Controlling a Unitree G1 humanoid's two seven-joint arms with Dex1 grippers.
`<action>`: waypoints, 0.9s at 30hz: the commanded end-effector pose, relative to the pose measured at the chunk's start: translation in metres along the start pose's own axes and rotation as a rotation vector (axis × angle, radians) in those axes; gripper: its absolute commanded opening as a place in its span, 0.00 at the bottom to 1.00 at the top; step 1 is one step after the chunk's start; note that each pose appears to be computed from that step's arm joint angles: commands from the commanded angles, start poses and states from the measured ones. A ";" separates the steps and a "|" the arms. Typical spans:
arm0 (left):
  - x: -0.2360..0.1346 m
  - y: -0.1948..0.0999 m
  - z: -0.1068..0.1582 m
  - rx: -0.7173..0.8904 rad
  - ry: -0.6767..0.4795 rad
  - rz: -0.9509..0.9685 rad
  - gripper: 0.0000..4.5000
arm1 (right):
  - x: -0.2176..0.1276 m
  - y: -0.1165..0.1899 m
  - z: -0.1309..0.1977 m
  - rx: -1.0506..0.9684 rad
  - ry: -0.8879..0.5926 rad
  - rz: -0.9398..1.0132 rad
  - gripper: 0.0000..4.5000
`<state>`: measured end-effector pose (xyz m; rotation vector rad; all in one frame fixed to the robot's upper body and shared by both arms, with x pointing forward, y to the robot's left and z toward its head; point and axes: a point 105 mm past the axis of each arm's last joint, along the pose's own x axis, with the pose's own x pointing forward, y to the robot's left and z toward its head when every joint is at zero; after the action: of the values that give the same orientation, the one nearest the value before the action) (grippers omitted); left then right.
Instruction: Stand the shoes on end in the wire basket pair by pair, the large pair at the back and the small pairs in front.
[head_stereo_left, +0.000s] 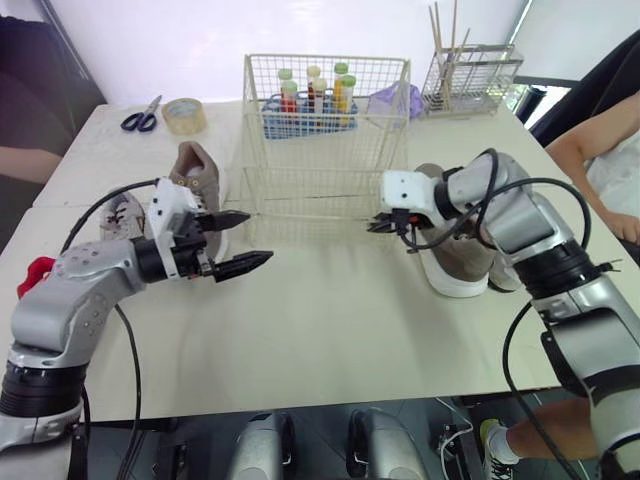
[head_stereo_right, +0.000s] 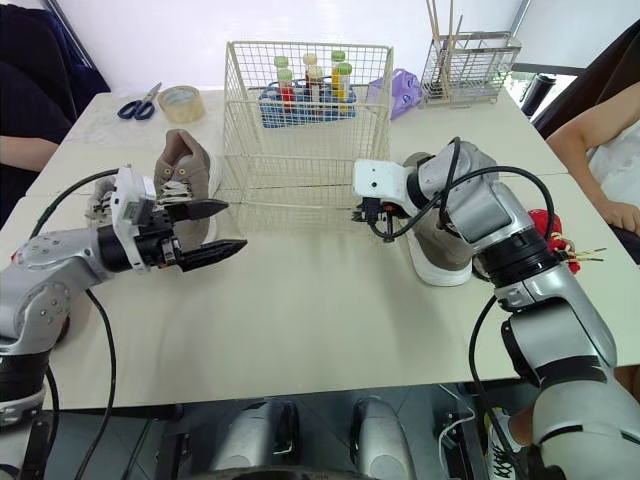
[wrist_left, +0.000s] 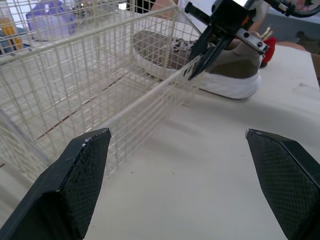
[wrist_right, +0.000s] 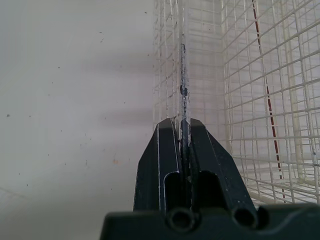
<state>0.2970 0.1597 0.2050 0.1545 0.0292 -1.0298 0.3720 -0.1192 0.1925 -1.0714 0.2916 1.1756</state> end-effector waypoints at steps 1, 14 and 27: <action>-0.005 0.004 0.015 0.057 -0.029 0.020 1.00 | -0.019 -0.005 0.005 -0.042 -0.004 -0.030 0.01; -0.005 0.007 0.017 0.066 -0.029 0.029 1.00 | -0.034 0.028 0.030 -0.049 -0.132 0.122 0.01; -0.018 0.009 0.025 0.075 -0.017 0.017 1.00 | -0.036 0.050 0.048 -0.040 -0.198 0.201 0.01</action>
<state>0.2969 0.1685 0.2186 0.1891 0.0083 -1.0281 0.3180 -0.1188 0.1948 -0.9531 0.3459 1.3521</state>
